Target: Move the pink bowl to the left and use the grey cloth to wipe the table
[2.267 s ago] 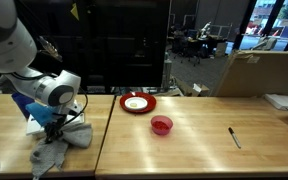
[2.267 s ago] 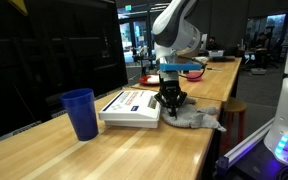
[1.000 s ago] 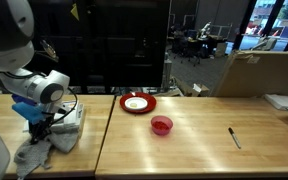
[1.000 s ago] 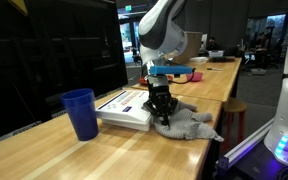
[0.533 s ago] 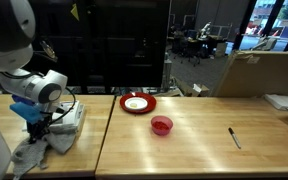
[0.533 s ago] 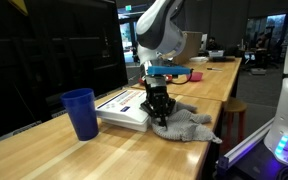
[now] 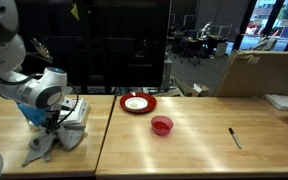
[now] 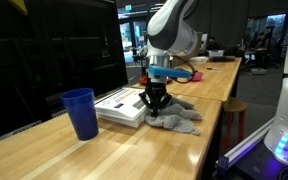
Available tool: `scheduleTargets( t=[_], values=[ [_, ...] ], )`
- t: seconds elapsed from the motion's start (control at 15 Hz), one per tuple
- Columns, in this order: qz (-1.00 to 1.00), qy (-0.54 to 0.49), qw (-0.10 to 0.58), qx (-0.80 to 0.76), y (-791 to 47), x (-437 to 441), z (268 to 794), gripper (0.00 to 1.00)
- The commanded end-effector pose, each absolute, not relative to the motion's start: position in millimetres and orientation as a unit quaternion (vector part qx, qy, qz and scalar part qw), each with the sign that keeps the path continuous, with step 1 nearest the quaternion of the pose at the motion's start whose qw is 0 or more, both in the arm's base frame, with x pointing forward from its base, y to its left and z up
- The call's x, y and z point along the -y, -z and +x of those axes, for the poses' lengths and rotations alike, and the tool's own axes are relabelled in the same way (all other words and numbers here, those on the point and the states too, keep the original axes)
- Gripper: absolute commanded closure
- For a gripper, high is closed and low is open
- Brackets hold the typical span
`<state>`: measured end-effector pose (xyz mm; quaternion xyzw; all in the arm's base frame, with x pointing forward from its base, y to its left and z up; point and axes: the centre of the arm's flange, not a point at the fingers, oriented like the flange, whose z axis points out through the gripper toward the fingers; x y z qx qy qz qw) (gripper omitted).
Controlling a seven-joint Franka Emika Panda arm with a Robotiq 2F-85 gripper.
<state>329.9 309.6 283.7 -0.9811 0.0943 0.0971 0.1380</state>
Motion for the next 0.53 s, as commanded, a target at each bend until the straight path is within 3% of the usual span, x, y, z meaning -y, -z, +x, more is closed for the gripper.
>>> scheduleTargets(
  t=[0.0, 0.47],
  values=[
    [-0.981, -0.046, 0.132, -0.135, -264, -288, 321, 0.99],
    [-0.971, 0.007, 0.134, -0.197, -263, -258, 316, 0.99]
  ],
)
